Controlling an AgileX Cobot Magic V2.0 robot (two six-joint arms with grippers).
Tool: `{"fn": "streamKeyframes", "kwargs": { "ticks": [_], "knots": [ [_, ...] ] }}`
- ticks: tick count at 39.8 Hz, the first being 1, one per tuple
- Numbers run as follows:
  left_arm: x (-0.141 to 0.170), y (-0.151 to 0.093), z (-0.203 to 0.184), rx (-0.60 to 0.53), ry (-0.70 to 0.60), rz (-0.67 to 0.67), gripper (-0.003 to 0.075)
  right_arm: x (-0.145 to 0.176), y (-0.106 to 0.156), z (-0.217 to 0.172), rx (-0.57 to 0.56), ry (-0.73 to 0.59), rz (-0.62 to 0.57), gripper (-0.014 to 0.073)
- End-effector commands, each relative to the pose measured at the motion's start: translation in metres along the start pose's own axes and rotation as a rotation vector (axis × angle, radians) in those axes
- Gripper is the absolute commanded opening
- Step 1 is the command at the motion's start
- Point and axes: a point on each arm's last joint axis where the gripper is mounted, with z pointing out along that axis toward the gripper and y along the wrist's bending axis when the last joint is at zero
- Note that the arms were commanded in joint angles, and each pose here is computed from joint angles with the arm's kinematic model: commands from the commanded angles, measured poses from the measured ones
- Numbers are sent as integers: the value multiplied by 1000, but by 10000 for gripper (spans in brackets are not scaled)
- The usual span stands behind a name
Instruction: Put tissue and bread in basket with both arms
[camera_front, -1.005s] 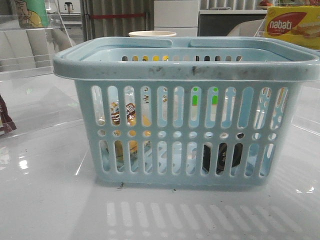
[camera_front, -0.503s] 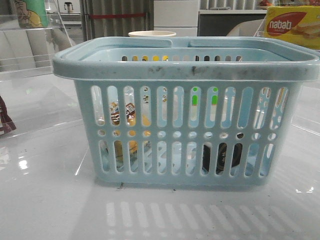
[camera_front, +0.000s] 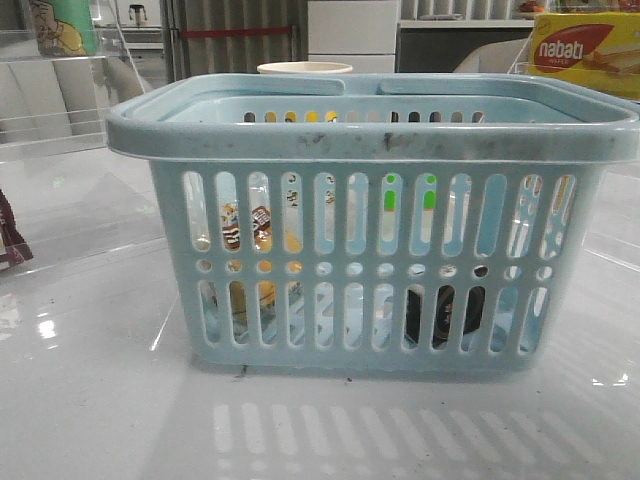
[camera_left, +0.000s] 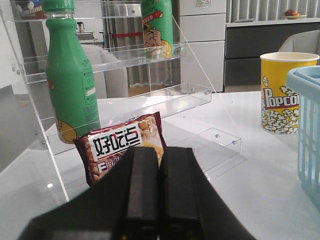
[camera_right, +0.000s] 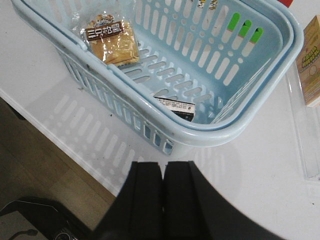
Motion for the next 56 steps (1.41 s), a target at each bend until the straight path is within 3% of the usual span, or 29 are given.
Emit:
{"fn": "streamKeyframes", "kwargs": {
  "ticks": [1, 31, 37, 47, 56],
  "knots": [
    [-9, 1, -2, -4, -107, -7, 91, -11, -2, -5, 17, -86, -10, 57],
    [-9, 1, -2, -4, -105, -7, 91, -6, -3, -6, 32, -113, -13, 57],
    [-9, 1, -2, -4, -105, -7, 91, 16, -14, -5, 147, -222, 45, 57],
    [-9, 1, -2, -4, -105, -7, 91, 82, -22, -2, 388, -462, 116, 57],
    [-9, 1, -2, -4, -105, -7, 91, 145, -17, 20, 529, -523, 148, 57]
  ]
}}
